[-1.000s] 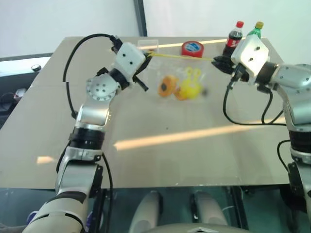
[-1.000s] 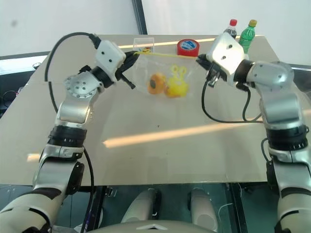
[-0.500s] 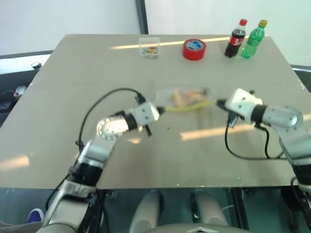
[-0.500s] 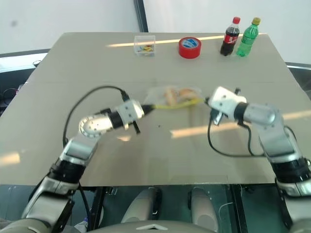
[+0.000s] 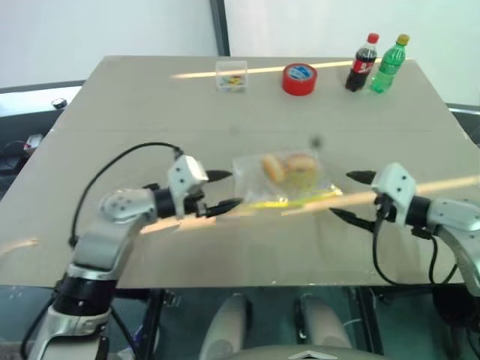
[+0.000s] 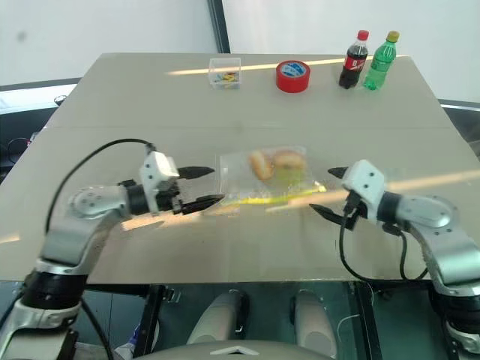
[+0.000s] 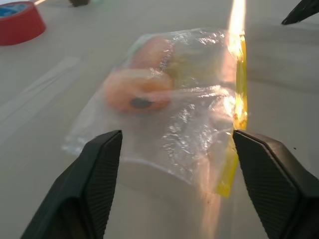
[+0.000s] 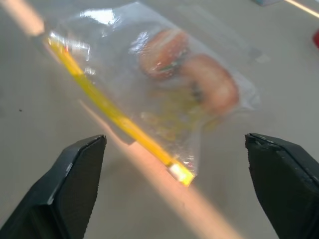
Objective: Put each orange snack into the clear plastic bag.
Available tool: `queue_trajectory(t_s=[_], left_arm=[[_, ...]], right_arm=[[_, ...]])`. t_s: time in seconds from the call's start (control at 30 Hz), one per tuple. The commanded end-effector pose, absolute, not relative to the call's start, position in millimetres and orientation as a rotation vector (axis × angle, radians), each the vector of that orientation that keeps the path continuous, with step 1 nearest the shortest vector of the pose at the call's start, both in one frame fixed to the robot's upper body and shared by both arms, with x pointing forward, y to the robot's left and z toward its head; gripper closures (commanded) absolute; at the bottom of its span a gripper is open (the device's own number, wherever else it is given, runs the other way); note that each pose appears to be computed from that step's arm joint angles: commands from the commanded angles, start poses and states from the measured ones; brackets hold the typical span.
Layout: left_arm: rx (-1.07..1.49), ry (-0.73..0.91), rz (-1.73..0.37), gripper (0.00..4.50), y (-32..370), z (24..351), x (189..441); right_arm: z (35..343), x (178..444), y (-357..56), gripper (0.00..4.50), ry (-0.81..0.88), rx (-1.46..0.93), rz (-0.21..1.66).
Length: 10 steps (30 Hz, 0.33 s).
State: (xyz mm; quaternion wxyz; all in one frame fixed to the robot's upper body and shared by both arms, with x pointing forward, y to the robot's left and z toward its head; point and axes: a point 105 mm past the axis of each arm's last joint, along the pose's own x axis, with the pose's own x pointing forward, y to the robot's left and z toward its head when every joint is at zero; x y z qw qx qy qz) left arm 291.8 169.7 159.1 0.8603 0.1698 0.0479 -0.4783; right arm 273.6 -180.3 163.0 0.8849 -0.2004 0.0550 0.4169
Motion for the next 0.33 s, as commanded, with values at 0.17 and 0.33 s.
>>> queue_trajectory(t_s=[0.17,0.33], left_arm=[[0.314,0.101,-0.959,0.92,194.9,184.2,280.7],[0.293,0.125,-0.954,0.92,198.9,184.4,275.8]], right_arm=[[187.7,253.9,-204.0,0.0,0.088,-0.407,0.814],[189.5,251.9,-206.1,0.0,0.084,-0.389,0.784]])
